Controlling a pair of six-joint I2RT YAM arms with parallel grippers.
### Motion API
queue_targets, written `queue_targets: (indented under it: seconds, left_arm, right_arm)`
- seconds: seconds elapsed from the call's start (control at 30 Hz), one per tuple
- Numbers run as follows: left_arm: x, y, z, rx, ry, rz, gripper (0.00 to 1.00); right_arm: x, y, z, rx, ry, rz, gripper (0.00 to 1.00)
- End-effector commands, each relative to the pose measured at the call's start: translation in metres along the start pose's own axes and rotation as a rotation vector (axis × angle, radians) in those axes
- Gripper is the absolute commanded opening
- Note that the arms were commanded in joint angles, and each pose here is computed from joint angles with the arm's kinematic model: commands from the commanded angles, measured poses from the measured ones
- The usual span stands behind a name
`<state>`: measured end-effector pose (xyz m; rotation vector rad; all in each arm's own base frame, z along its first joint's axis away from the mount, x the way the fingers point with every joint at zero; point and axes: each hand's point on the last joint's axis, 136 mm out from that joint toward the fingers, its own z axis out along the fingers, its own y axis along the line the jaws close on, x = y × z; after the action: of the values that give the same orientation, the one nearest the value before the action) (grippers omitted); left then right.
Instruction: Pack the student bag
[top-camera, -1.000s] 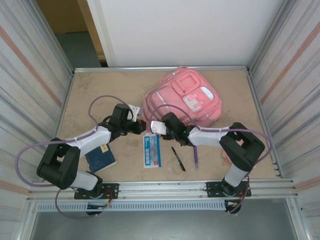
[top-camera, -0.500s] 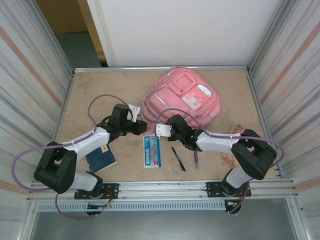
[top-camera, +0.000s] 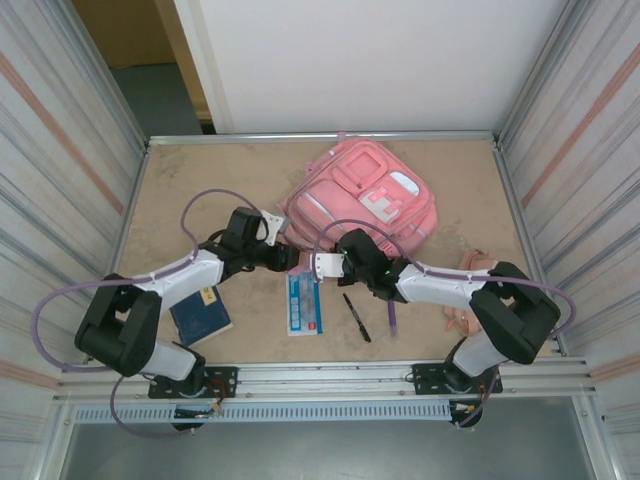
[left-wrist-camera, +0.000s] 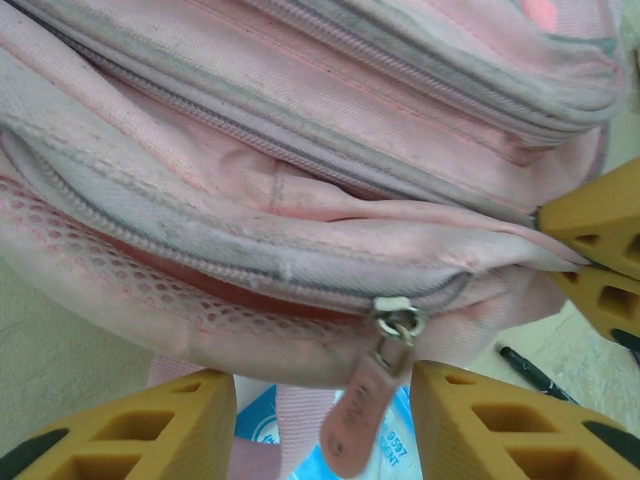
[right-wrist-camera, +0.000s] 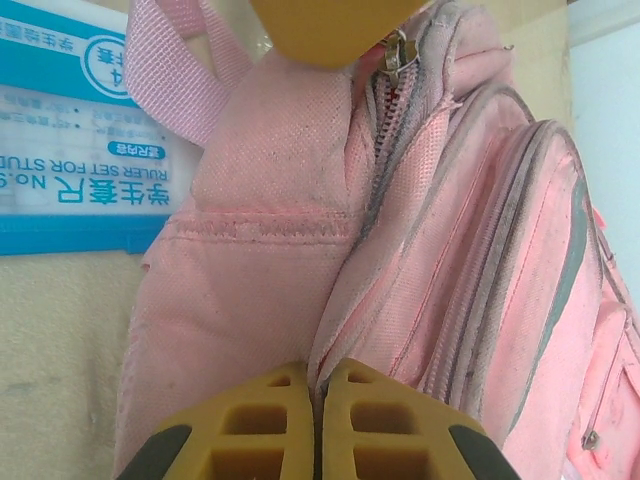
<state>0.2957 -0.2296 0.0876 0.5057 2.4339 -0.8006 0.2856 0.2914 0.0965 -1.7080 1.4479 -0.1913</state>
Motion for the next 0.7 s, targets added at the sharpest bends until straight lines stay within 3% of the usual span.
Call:
queue_targets:
  seconds: [0.0,0.13,0.27,0.4,0.53,0.67]
  left_arm:
    - [-0.009,-0.008,0.004,0.027,-0.009,0.039,0.49]
    - [-0.011,-0.011,0.009,0.01,0.0,0.06,0.41]
    - [-0.016,-0.016,0.005,0.011,-0.022,0.077,0.02]
    - [-0.019,-0.006,-0.004,-0.041,-0.057,0.072,0.0]
    - [-0.024,0.042,-0.013,-0.187,-0.076,-0.051,0.0]
    - [-0.027,0.075,-0.016,-0.197,-0.073,-0.17,0.0]
  right_arm:
    - [-0.022,-0.017,-0.013,0.039,-0.097,0.005,0.0]
    - [-0.024,-0.015,-0.015,0.031,-0.123,0.014,0.0]
    - [-0.02,-0.009,-0.015,-0.004,-0.108,-0.01,0.0]
    - [-0.009,0.001,-0.02,-0.124,-0.131,-0.014,0.0]
    - [-0.001,-0.005,-0.029,-0.169,-0.198,-0.046,0.0]
    - [0.018,-0.021,-0.031,-0.158,-0.16,-0.009,0.0]
